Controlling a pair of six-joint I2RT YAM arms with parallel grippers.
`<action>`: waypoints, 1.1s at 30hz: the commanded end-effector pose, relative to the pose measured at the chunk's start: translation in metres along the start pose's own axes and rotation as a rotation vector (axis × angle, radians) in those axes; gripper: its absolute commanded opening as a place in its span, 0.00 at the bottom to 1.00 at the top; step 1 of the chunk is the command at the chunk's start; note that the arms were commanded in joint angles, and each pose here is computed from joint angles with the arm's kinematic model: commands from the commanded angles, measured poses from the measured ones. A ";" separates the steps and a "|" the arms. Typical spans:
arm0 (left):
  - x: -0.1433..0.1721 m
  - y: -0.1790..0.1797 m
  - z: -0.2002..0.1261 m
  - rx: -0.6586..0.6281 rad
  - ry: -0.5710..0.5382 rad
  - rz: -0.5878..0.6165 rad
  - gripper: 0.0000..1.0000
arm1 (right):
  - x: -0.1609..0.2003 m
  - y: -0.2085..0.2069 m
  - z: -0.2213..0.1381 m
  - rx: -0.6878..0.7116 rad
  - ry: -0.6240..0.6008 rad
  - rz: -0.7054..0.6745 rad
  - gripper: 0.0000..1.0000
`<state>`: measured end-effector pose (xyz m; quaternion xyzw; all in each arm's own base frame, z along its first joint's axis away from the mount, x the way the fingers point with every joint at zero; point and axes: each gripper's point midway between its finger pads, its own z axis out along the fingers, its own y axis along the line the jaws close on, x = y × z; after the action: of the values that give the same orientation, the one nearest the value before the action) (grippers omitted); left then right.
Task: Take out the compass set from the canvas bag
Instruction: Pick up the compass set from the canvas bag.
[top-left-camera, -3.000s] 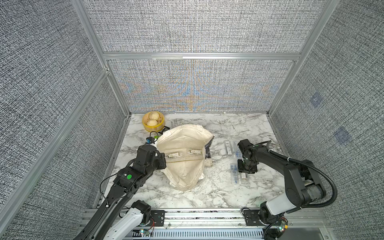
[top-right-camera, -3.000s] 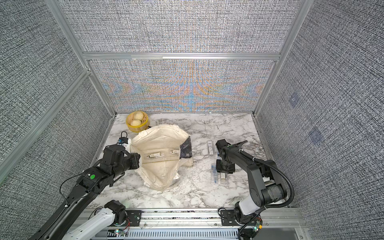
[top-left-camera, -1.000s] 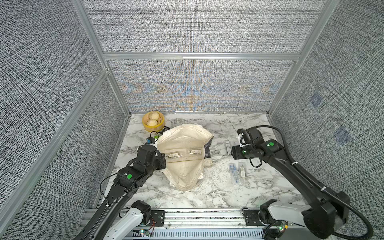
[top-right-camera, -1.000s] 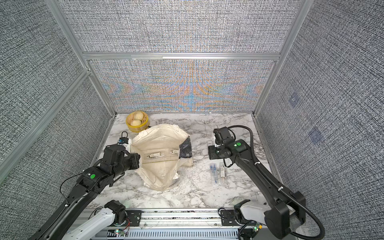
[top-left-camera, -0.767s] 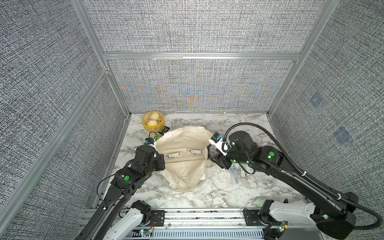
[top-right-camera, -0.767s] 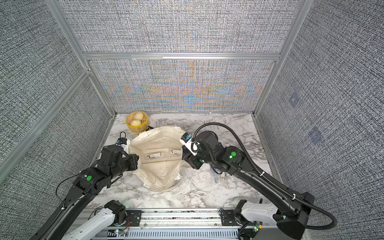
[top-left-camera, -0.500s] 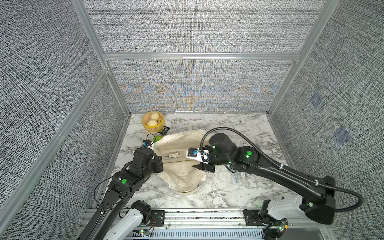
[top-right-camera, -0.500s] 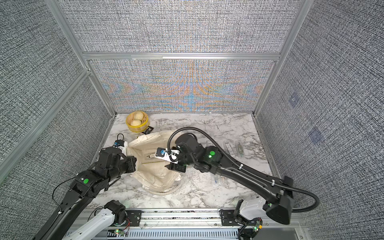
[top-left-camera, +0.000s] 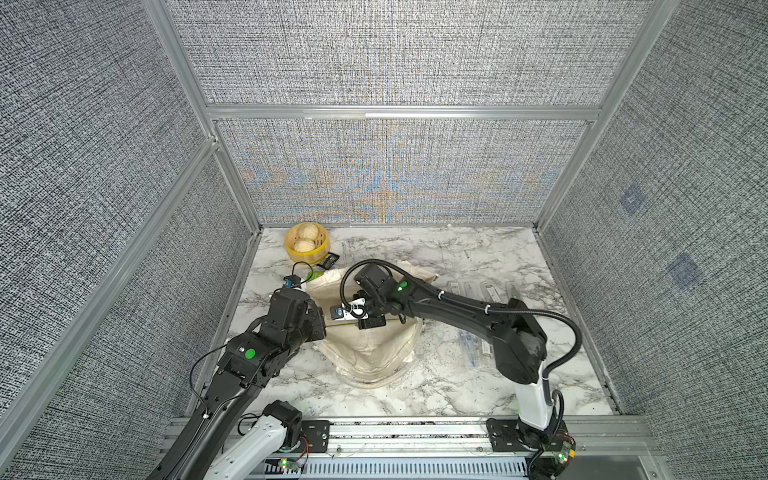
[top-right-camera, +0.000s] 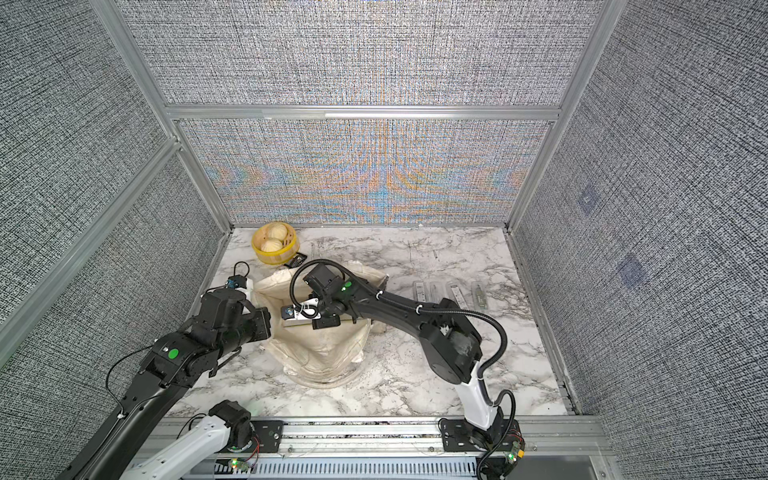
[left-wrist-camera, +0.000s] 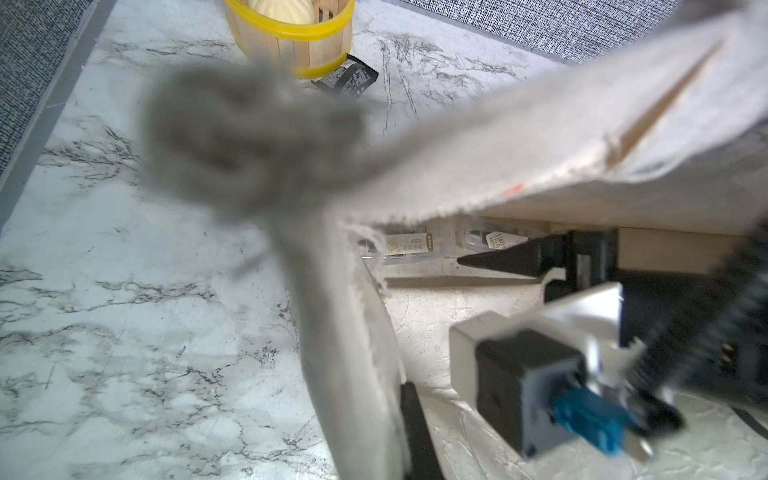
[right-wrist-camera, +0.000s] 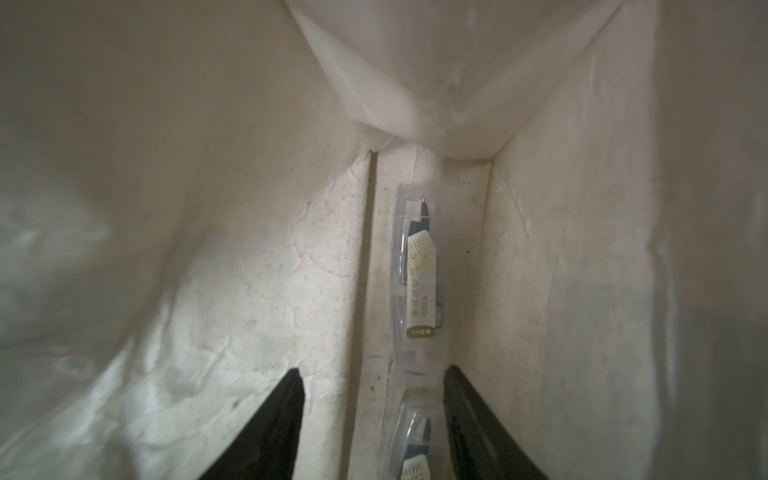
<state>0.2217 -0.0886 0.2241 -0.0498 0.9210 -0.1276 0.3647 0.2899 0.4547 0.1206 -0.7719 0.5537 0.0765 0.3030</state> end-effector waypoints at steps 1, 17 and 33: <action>-0.009 0.001 -0.002 -0.015 -0.035 0.001 0.00 | -0.002 0.001 0.015 -0.038 -0.016 -0.022 0.56; -0.002 0.007 0.002 -0.032 -0.024 0.020 0.00 | 0.037 -0.019 0.098 -0.055 0.086 0.065 0.69; 0.006 0.016 0.005 -0.061 -0.024 0.019 0.00 | 0.063 0.028 0.107 -0.256 0.246 0.239 0.58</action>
<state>0.2178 -0.0783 0.2105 -0.0521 0.9230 -0.1034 0.3670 0.3396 0.4951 0.0253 -0.7387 0.6258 0.1056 0.2269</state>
